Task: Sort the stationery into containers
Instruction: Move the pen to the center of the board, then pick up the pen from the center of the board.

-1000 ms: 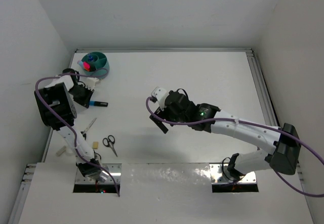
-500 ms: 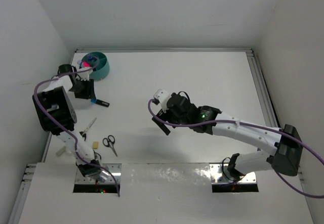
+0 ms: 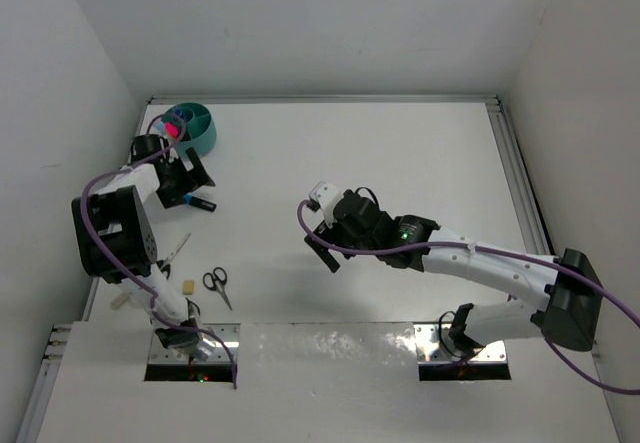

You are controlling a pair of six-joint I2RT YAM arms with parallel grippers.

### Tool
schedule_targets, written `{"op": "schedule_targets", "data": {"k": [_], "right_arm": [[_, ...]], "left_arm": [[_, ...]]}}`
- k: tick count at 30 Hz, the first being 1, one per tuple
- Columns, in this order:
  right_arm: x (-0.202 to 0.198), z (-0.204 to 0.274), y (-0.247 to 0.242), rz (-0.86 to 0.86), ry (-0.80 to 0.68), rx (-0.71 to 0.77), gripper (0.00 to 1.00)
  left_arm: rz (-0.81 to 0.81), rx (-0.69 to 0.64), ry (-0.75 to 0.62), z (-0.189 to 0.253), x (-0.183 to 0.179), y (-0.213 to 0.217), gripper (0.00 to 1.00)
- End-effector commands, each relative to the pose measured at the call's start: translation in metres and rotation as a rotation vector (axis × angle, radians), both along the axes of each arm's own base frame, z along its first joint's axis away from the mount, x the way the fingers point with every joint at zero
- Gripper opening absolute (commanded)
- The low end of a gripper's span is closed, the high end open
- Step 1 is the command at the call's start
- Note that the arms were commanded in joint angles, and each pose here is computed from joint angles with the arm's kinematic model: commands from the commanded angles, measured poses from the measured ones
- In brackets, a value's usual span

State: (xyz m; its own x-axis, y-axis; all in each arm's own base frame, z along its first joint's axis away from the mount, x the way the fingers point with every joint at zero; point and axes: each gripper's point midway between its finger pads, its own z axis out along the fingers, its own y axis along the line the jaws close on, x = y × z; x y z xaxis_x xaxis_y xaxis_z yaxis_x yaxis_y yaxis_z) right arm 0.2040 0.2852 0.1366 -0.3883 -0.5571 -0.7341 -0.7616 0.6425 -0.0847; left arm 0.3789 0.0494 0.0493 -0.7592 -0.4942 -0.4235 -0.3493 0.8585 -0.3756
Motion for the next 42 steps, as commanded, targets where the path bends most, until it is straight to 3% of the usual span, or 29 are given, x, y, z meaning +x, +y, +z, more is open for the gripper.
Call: {"op": "schedule_targets", "data": {"k": [1, 5, 8, 11, 13, 14, 16, 17, 19, 20, 24, 28, 38, 42], "right_arm": [[0.004, 0.019, 0.005, -0.023, -0.043, 0.061, 0.99], [0.003, 0.019, 0.003, -0.032, -0.041, 0.062, 0.99], [0.004, 0.018, 0.002, -0.033, -0.043, 0.059, 0.99], [0.004, 0.017, 0.004, -0.022, -0.037, 0.048, 0.99], [0.005, 0.019, 0.007, -0.012, -0.041, 0.045, 0.99], [0.005, 0.019, 0.009, -0.004, -0.041, 0.046, 0.99], [0.005, 0.021, 0.012, 0.01, -0.045, 0.047, 0.99], [0.005, 0.02, 0.014, 0.021, -0.041, 0.04, 0.99], [0.007, 0.025, 0.017, 0.031, -0.043, 0.03, 0.99], [0.009, 0.027, 0.018, 0.028, -0.047, 0.025, 0.99], [0.006, 0.023, 0.019, 0.027, -0.037, 0.039, 0.99], [0.002, 0.018, 0.019, 0.033, -0.022, 0.028, 0.99], [-0.003, 0.01, 0.02, 0.034, 0.005, 0.02, 0.99], [-0.004, 0.009, 0.017, 0.022, 0.01, 0.013, 0.99]], "left_arm": [[0.162, 0.043, -0.033, 0.004, 0.022, 0.011, 1.0], [0.146, 0.129, -0.172, 0.05, 0.039, 0.025, 1.0], [0.088, 0.355, -0.247, 0.106, 0.052, 0.055, 1.0], [0.11, 0.669, -0.336, 0.195, 0.07, 0.105, 1.0], [0.149, 0.83, -0.36, 0.231, 0.069, 0.131, 1.0], [0.193, 0.867, -0.428, 0.262, 0.076, 0.138, 1.0], [0.385, 0.801, -0.469, 0.277, 0.07, 0.155, 1.0], [0.467, 0.766, -0.472, 0.278, 0.066, 0.166, 0.89], [0.478, 0.667, -0.409, 0.258, 0.062, 0.159, 0.71], [0.513, 0.632, -0.361, 0.243, 0.057, 0.155, 0.71], [0.657, 0.44, -0.141, 0.156, 0.034, 0.119, 0.78], [0.602, 0.291, 0.04, 0.08, 0.012, 0.072, 0.99], [0.542, 0.222, 0.251, -0.008, 0.012, 0.027, 0.99], [0.544, 0.236, 0.356, -0.042, 0.002, 0.025, 0.93]]}}
